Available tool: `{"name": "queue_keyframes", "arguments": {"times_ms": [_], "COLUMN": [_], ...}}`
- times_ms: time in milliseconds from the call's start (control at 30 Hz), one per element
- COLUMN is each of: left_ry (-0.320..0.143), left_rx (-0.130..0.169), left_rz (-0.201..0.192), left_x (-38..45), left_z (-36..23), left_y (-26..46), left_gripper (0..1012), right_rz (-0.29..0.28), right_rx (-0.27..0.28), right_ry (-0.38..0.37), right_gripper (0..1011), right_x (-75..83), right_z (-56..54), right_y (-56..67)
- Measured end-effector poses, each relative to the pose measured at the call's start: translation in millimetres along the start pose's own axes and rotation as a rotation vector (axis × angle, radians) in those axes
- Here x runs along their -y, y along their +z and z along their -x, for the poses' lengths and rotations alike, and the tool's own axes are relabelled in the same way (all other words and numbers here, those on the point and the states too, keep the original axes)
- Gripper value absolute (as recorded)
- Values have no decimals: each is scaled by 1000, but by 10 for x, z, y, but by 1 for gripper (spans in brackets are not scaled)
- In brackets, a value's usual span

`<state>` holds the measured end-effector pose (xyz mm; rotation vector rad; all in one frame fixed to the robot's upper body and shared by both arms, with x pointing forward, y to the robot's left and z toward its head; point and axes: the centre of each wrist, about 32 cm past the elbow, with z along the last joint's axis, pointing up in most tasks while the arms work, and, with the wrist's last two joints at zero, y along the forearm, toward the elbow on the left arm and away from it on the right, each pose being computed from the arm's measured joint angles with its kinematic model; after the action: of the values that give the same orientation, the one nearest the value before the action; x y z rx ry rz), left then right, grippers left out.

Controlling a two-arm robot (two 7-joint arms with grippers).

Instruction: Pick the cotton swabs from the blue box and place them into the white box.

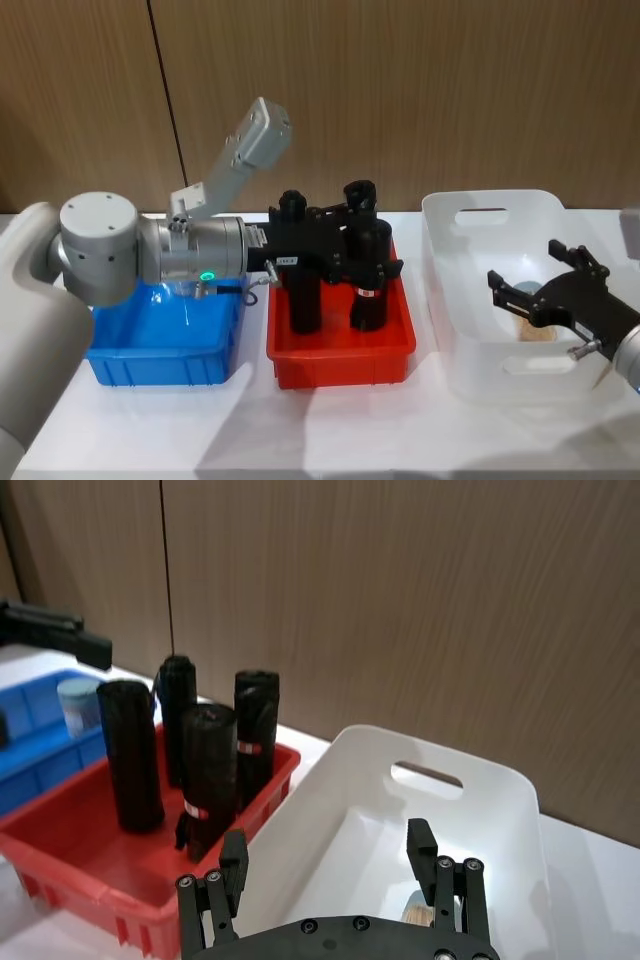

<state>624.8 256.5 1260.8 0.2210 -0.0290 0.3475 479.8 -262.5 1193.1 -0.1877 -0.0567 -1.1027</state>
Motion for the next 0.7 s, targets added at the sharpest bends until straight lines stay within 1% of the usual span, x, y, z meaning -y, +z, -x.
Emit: {"name": "queue_keyframes", "arguments": {"times_ms": [33,67,133,167,200,233,300,333,367,400,467,500,533,567,600,667,700], "left_ry": [9,24,41,54,62,78,92,109,109,124,139,156,164,171,187,202,218], "left_rx": [2,6,10,14,15,19,23,27,27,31,35,39,41,43,46,50,53], "left_rz": [0,0,1,1,1,2,2,3,3,4,5,7,7,8,10,11,14], "left_x": [3,11,17,23,26,33,39,45,45,53,59,64,67,70,77,82,88], "left_z": [13,39,64,88,101,128,151,178,178,206,233,259,272,286,315,342,368], "left_y": [-8,-23,-34,-46,-54,-68,-78,-91,-91,-106,-118,-128,-133,-139,-153,-165,-174], "left_gripper": [1004,1004,1004,1004,1004,1004,1004,1004,1004,1004,1004,1004,1004,1004,1004,1004,1004], "right_rz": [-10,-31,-50,-70,-81,-90,-117,-117,-130,-140,-155,-159,-165,-167,-169,-171,-172], "right_rx": [-5,-15,-26,-36,-41,-47,-63,-63,-73,-78,-88,-91,-96,-97,-99,-101,-101], "right_ry": [-7,-20,-34,-48,-55,-62,-84,-84,-95,-102,-115,-119,-124,-127,-128,-131,-131], "right_gripper": [1001,1002,1002,1002,1002,1002,1001,1002,1002,1002,1002,1002,1002,1001,1002,1002,1002], "right_x": [12,33,56,79,90,102,134,134,152,163,183,189,198,201,204,208,208], "right_z": [26,73,120,165,187,208,269,269,300,318,352,361,375,381,385,391,392], "right_y": [-5,-7,-12,-16,-14,-14,-15,-15,-16,-14,-14,-14,-14,-15,-15,-15,-15]}}
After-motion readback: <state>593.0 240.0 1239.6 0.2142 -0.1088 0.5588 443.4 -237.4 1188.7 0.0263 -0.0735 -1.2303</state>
